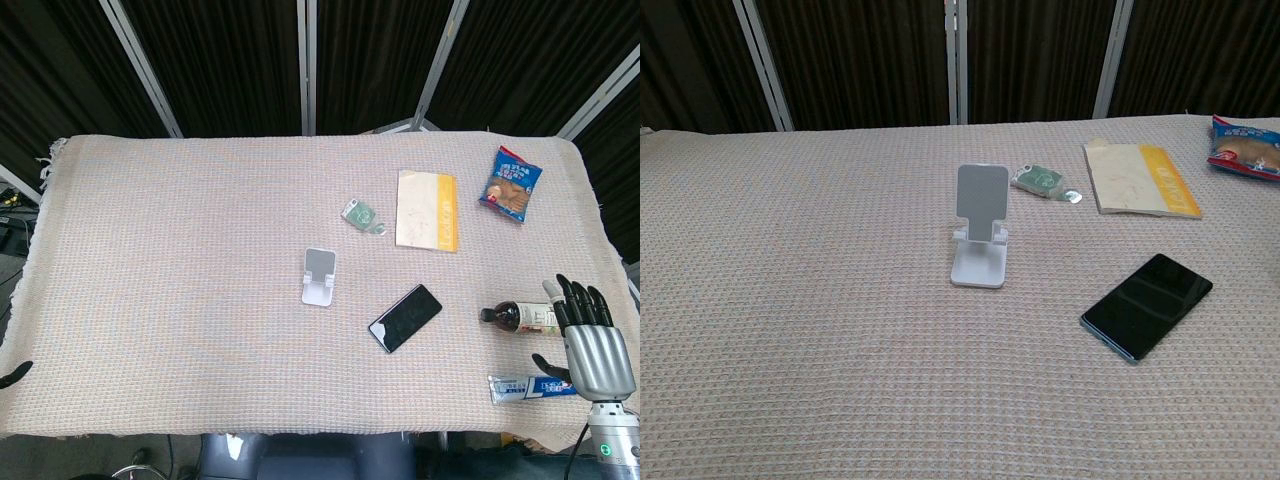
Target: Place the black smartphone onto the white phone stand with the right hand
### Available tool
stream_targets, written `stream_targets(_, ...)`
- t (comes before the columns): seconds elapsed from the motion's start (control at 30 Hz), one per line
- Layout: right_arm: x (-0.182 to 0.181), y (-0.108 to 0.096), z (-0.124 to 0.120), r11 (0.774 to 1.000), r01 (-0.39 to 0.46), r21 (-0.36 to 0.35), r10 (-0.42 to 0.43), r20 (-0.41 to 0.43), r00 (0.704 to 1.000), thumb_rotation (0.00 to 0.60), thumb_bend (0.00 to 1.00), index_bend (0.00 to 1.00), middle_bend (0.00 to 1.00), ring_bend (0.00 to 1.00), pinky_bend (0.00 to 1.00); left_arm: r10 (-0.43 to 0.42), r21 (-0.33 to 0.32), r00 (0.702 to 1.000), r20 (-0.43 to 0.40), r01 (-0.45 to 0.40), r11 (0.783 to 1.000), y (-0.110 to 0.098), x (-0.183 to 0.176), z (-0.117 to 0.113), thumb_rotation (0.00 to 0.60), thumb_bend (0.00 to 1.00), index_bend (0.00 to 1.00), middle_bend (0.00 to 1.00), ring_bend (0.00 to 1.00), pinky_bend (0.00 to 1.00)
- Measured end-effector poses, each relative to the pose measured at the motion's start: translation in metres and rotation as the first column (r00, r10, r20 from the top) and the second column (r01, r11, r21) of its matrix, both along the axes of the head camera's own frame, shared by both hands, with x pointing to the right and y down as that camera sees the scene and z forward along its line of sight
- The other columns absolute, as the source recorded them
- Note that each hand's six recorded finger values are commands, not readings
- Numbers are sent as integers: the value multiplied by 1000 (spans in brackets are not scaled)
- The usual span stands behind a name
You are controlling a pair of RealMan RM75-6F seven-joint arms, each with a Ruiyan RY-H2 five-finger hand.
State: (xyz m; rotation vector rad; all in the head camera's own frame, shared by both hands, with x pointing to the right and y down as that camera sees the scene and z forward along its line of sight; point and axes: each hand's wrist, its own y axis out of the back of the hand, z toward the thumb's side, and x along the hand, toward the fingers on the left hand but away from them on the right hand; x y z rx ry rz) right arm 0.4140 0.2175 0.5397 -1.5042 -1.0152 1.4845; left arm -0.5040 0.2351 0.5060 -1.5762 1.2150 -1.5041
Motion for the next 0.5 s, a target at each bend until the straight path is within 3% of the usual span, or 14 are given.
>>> stream_targets(0.5, -16, -7, 23, 994, 59, -89, -57, 31, 998, 600, 0, 0, 0, 0, 0, -32, -5, 999, 10, 32, 999, -3, -8, 2, 600, 0, 0, 0, 0, 0)
